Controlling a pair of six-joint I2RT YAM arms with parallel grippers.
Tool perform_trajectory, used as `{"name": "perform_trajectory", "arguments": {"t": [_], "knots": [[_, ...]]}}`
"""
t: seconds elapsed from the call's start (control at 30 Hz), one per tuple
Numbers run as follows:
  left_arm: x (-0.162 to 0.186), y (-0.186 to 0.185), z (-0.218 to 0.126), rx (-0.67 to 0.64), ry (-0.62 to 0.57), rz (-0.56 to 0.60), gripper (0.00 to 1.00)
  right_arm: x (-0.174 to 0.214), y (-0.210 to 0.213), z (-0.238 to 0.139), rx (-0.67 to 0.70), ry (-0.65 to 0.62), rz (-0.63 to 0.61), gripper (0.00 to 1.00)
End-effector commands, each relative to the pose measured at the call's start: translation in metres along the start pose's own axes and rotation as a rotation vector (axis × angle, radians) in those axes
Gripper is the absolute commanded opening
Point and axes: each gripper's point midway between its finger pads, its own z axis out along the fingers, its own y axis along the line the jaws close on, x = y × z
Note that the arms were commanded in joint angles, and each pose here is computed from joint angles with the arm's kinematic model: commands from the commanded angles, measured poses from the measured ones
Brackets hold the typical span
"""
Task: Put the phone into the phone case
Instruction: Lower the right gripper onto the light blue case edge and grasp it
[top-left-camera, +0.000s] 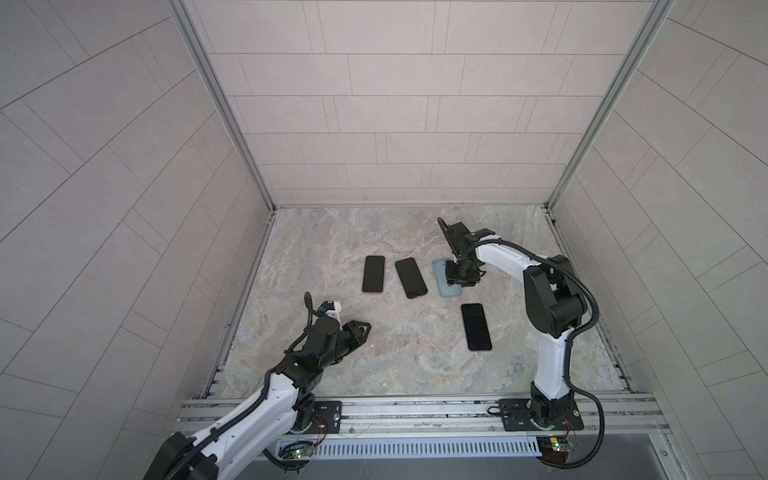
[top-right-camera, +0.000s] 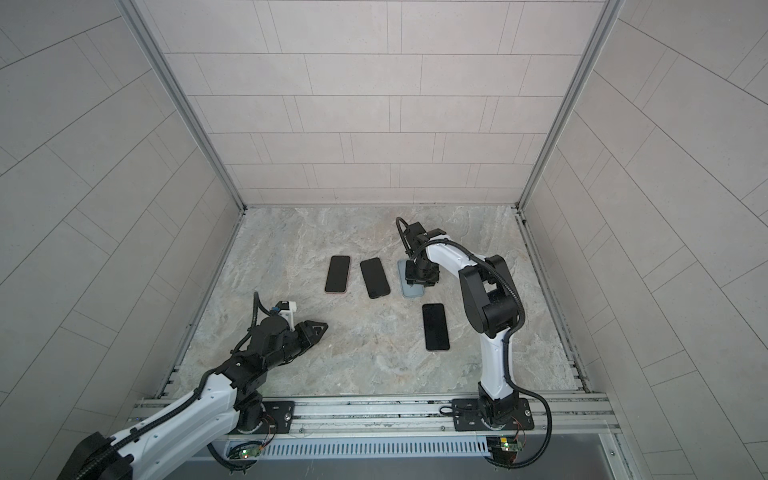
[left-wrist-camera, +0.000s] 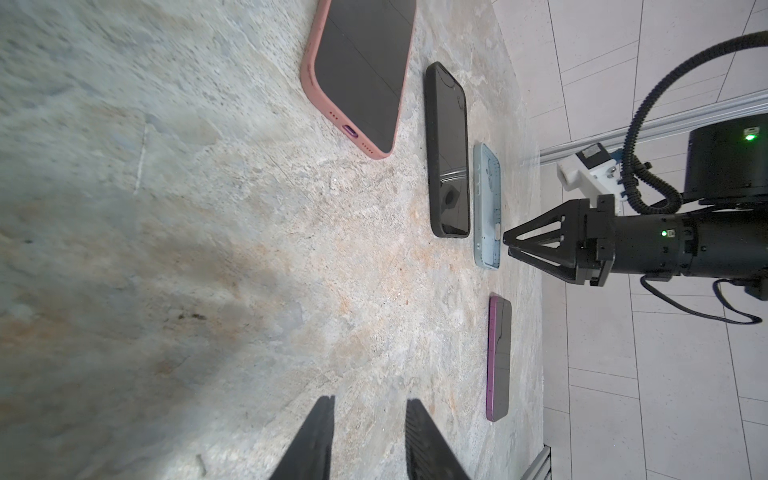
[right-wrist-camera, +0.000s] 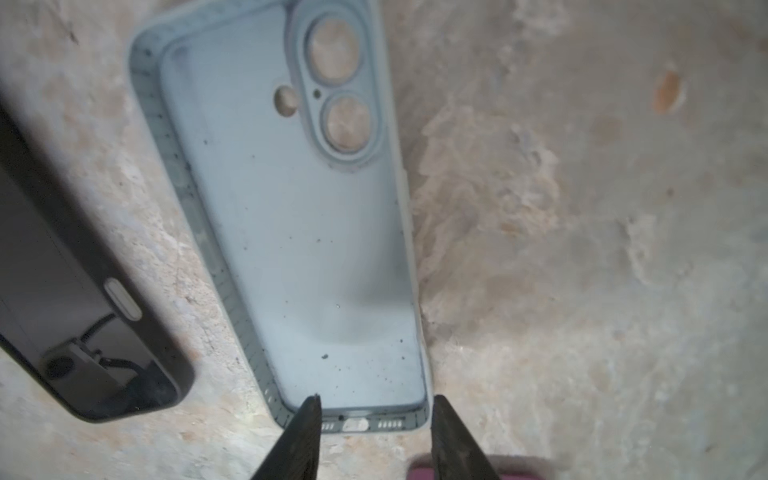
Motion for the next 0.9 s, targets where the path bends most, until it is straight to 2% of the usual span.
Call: {"name": "perform_trajectory", "arguments": {"t": [0.0, 0.17, 0.33, 0.57, 0.7, 0.87], "knots": [[-0.007, -0.007, -0.001, 0.021, -0.025, -0.004, 0.36, -0.001, -0.005, 0.009, 0.02, 0.009, -0.016, 0.36], [-0.007, -0.006, -0.001, 0.019, -0.025, -0.006, 0.36, 0.004, -0.016, 0.017, 0.072, 0.023, -0.02, 0.3], [-0.007, -0.006, 0.0, 0.019, -0.024, -0.007, 0.36, 0.008, -0.024, 0.017, 0.102, 0.013, -0.026, 0.29], [-0.006, -0.005, 0.001, 0.012, -0.021, -0.008, 0.36, 0.009, -0.024, -0.004, 0.081, -0.035, -0.034, 0.29], [-0.007, -0.006, 0.002, 0.011, -0.019, -0.007, 0.36, 0.007, -0.034, -0.013, 0.115, -0.066, -0.038, 0.29], [-0.007, -0.006, 0.003, 0.01, -0.017, -0.007, 0.36, 0.007, -0.047, -0.009, 0.134, -0.051, -0.023, 0.29]]}}
